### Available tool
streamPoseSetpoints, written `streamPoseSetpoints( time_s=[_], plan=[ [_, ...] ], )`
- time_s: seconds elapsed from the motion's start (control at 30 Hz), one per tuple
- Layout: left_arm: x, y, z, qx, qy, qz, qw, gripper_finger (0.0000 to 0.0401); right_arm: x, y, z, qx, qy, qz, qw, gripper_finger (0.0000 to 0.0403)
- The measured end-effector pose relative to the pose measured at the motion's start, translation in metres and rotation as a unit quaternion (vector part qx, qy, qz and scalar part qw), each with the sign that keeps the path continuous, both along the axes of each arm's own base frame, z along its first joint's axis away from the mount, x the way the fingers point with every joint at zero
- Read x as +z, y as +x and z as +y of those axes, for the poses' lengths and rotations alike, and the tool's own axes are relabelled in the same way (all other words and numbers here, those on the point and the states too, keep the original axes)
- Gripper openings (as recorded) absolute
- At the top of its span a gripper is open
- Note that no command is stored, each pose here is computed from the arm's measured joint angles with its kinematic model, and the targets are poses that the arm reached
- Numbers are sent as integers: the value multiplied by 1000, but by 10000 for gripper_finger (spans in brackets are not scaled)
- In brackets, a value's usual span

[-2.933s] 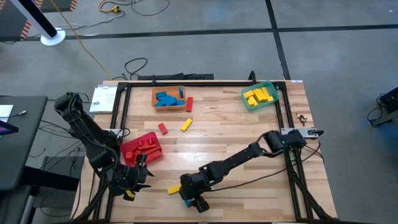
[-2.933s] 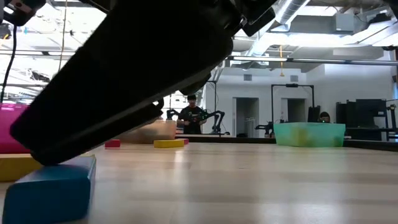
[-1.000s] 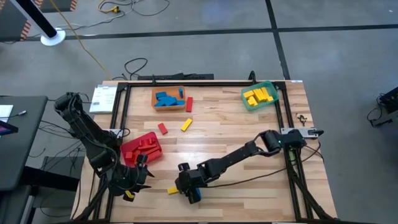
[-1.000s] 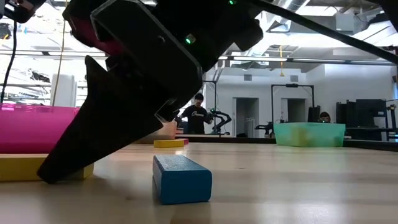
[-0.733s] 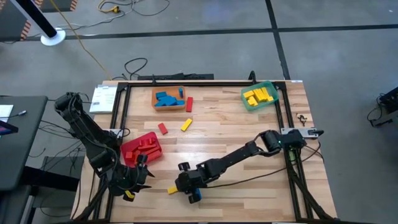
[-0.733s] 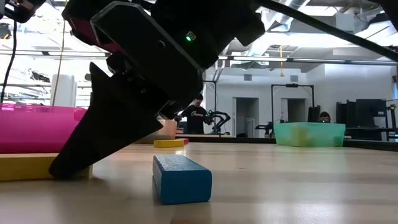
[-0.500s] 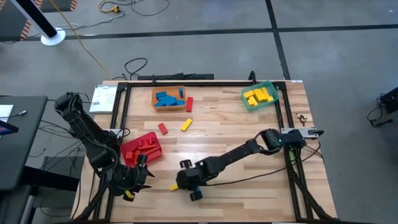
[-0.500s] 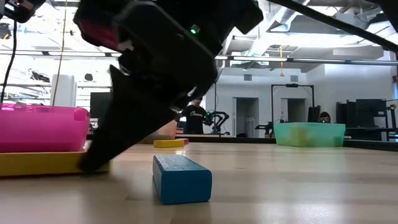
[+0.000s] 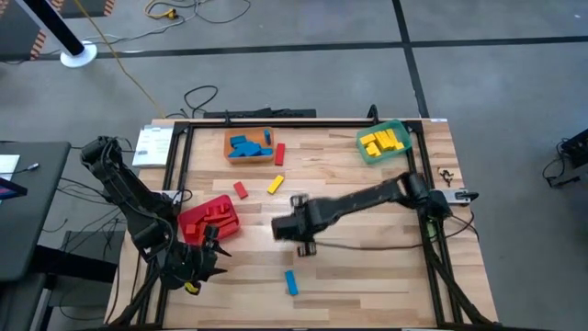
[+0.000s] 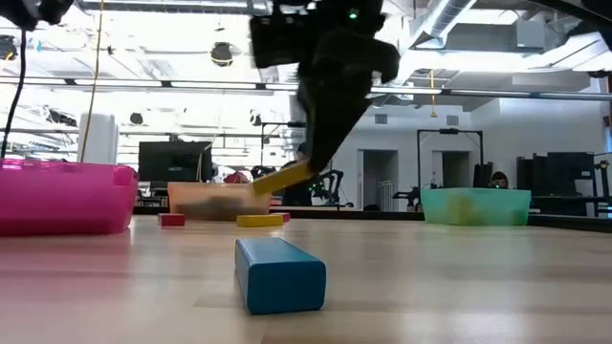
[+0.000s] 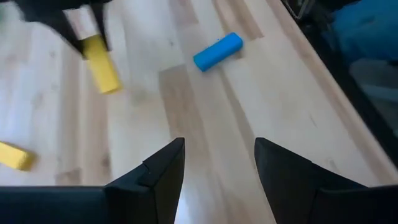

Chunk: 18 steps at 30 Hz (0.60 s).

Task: Sort blocks
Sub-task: Put the yellow block into the green bin

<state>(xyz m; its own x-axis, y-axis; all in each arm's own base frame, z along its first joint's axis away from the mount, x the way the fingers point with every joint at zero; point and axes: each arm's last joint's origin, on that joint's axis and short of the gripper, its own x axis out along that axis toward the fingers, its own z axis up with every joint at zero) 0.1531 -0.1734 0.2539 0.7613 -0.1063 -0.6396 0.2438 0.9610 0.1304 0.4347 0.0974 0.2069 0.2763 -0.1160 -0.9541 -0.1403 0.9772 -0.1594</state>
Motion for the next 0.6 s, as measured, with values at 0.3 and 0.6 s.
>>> streamPoseSetpoints(
  time_s=[0.3,0.6],
  plan=[
    [-16,1,5,18,58,-38,997,190,68,-42,-69,-118,-75,33,990,119],
    [-57,2,15,36,22,-70,997,190,126,-101,-146,-281,-115,49,952,119]
  ],
)
